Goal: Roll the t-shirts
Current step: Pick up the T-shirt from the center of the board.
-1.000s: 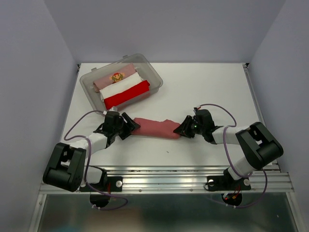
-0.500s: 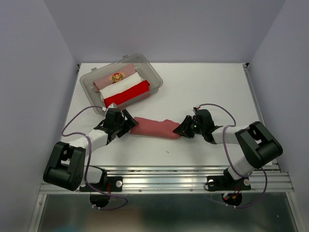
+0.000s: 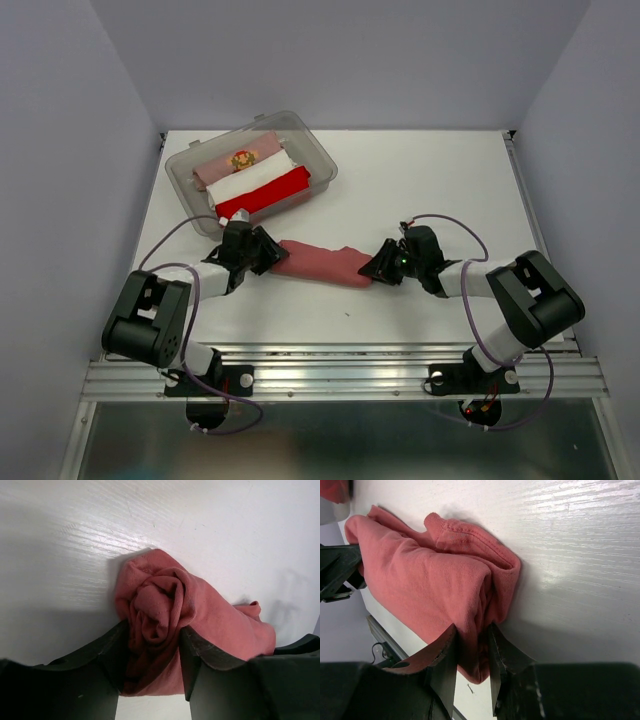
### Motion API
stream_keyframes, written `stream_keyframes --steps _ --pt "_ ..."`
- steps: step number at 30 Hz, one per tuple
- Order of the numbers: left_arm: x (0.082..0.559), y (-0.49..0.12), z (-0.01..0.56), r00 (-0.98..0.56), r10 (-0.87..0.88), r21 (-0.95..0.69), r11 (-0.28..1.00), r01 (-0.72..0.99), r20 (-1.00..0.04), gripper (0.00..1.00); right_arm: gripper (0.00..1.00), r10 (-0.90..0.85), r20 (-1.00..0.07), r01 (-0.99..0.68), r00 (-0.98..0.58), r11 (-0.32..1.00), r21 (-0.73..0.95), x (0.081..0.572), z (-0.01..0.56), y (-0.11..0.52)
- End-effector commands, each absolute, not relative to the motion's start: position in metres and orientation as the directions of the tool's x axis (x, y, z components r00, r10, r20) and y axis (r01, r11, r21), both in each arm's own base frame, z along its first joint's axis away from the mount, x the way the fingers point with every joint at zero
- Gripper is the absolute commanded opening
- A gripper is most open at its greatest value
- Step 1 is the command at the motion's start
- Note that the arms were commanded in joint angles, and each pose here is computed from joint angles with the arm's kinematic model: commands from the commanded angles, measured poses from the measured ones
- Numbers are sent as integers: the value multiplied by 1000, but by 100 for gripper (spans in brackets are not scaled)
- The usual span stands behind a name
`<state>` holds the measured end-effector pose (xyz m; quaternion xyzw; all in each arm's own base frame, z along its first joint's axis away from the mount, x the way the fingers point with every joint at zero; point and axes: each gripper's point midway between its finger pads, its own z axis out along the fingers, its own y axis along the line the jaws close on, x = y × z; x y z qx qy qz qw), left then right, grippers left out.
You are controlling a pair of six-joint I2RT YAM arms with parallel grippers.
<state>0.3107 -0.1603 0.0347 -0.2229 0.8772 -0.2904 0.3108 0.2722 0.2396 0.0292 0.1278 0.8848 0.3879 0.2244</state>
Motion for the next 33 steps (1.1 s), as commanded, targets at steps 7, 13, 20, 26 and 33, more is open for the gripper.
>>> stream_keyframes --steps 7,13,20,26,33 --pt "302 -162 27 -729 -567 -649 727 -224 -383 5 12 334 -271 72 -903 739 670 251 0 226" --pt "299 -160 33 -723 -569 -645 730 -224 -392 0 54 333 -338 75 -880 801 594 257 15 205" --pt "294 -150 37 -714 -564 -611 754 -240 -415 0 78 363 -411 66 -836 811 582 277 52 176" --pt "296 -150 41 -712 -560 -609 758 -233 -424 0 81 312 -371 46 -875 815 577 275 46 183" --pt "299 -153 42 -723 -543 -606 765 -217 -427 0 85 258 -383 -26 -887 799 600 277 48 195"
